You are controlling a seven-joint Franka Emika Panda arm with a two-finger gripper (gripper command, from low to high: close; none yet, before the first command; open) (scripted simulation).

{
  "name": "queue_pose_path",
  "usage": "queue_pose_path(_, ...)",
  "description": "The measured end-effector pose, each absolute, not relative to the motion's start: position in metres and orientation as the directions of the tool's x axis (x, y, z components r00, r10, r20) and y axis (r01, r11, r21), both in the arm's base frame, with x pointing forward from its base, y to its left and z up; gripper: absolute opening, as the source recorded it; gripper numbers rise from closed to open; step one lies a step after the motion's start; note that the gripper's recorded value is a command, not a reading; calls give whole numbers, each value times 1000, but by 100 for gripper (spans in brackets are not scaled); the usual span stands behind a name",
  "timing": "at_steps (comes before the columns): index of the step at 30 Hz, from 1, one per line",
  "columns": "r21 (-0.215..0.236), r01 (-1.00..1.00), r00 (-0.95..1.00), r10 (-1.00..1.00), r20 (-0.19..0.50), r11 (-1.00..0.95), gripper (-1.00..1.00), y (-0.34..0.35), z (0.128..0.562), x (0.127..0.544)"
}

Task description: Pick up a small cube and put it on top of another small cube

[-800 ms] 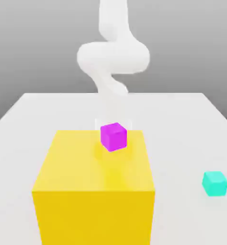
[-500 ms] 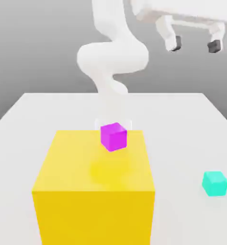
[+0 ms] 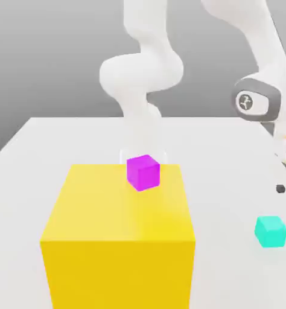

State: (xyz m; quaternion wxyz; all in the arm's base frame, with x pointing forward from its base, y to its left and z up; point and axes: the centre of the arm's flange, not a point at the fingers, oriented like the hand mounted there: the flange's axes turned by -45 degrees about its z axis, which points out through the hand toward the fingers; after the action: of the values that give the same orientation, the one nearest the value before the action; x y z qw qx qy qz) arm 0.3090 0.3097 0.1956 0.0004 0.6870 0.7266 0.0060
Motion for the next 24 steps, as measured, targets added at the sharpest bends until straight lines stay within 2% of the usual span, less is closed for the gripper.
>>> queue_pose_path(4, 0, 997, -77, 997, 1, 77, 0, 310, 148, 305)
queue_pose_path(5, 0, 997, -78, 997, 1, 78, -100, 310, 138, 304)
queue_pose_path(12, -1, 997, -78, 997, -1, 78, -100, 310, 136, 304)
queue_pose_path(18, -1, 997, -77, 997, -1, 77, -100, 311, 193, 307)
queue_pose_path(24, -3, 998, -58, 998, 0, 58, -100, 329, 212, 373)
